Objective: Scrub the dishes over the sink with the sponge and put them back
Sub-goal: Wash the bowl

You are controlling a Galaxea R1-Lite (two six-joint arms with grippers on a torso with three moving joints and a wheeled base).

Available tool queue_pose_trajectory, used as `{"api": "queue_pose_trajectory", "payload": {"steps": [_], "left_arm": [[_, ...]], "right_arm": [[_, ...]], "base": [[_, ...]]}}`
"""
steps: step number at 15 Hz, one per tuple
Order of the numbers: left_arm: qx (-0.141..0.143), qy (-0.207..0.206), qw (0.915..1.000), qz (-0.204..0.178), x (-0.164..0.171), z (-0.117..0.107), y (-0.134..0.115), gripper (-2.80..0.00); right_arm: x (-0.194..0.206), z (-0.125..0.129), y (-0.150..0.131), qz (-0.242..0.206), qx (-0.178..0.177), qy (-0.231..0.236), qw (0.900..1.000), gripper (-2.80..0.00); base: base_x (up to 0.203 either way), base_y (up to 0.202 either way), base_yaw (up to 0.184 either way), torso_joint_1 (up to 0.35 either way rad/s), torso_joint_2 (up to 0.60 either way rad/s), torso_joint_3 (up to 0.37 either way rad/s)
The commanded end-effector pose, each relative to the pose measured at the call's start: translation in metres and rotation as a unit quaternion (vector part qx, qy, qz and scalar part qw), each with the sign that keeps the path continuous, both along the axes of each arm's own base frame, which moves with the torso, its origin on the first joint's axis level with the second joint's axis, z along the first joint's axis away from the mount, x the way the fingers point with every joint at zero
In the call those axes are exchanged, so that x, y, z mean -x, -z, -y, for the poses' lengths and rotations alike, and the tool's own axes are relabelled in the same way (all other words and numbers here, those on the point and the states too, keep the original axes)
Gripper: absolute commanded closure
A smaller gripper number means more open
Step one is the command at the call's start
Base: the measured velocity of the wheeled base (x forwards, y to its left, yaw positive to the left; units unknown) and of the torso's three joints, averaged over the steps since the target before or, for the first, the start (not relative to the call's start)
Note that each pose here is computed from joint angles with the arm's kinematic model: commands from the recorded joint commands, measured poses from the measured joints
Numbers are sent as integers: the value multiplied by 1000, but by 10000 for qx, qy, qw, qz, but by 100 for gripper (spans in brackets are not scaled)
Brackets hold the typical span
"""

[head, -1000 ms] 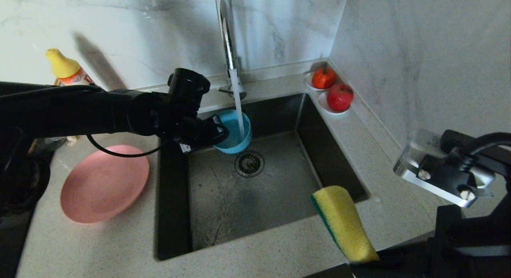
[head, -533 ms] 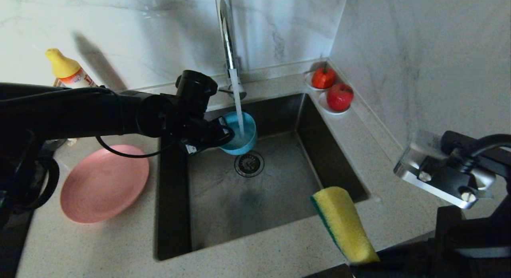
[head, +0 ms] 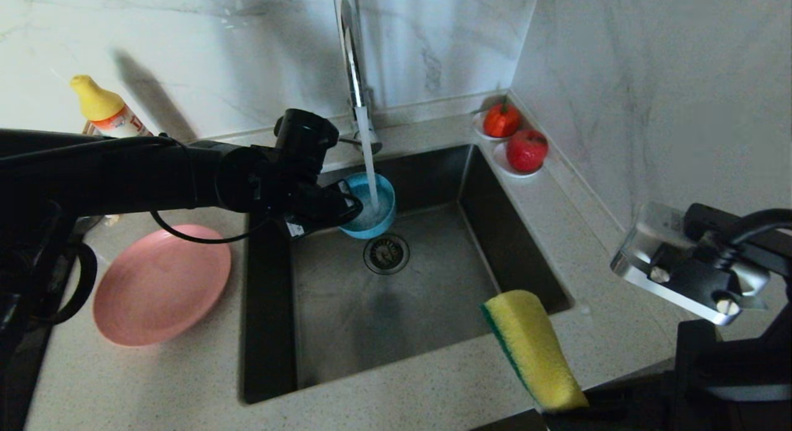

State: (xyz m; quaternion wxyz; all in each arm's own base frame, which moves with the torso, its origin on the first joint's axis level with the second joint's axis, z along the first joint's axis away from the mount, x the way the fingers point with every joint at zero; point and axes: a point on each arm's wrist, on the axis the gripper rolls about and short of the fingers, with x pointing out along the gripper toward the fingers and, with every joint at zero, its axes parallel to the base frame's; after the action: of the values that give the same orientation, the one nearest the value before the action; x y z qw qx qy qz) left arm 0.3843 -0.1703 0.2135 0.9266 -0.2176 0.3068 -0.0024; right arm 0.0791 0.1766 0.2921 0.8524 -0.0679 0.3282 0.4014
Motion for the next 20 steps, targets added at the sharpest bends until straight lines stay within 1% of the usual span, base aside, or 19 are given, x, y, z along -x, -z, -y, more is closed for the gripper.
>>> {"api": "queue_pose_trajectory", "payload": {"steps": [1, 3, 5, 8, 11, 12, 13, 15, 17, 18, 20], "left_arm": [[17, 14, 10000, 12, 3, 1, -2, 0], [-28, 25, 10000, 5, 8, 0, -5, 0], [-215, 54, 9997, 124, 19, -7, -16, 0], [-894, 105, 9949, 457, 48, -22, -34, 0], [-1604, 52, 9832, 869, 70, -34, -35, 0], [-1763, 55, 9794, 980, 77, -37, -33, 0], [-1865, 63, 9761, 1117, 84, -39, -31, 0], [-1900, -81, 9663, 1732, 91, -43, -37, 0], [-1903, -269, 9538, 2309, 95, -45, -46, 0], [-1928, -298, 9494, 2462, 99, -47, -49, 0], [-1970, -309, 9455, 2574, 107, -51, -52, 0]], "right_arm": [[0, -1, 1, -15, 24, 7, 10000, 0], [0, -1, 1, -64, 9, -34, 10000, 0], [0, -2, 2, -217, -41, -82, 9997, 0], [1, -8, 4, -318, -56, -100, 9994, 0], [2, -8, 4, -436, -115, -191, 9988, 0], [2, -8, 4, -443, -125, -204, 9987, 0], [2, -9, 5, -459, -103, -199, 9987, 0], [1, -10, 6, -511, -124, -166, 9985, 0], [1, -10, 6, -589, -149, -226, 9979, 0], [1, -10, 6, -623, -163, -230, 9977, 0], [1, -9, 6, -628, -164, -236, 9976, 0]], "base": [[0, 0, 0, 0, 0, 0], [0, 0, 0, 0, 0, 0], [0, 0, 0, 0, 0, 0], [0, 0, 0, 0, 0, 0], [0, 0, 0, 0, 0, 0], [0, 0, 0, 0, 0, 0], [0, 0, 0, 0, 0, 0], [0, 0, 0, 0, 0, 0], [0, 0, 0, 0, 0, 0], [0, 0, 0, 0, 0, 0], [0, 0, 0, 0, 0, 0]]}}
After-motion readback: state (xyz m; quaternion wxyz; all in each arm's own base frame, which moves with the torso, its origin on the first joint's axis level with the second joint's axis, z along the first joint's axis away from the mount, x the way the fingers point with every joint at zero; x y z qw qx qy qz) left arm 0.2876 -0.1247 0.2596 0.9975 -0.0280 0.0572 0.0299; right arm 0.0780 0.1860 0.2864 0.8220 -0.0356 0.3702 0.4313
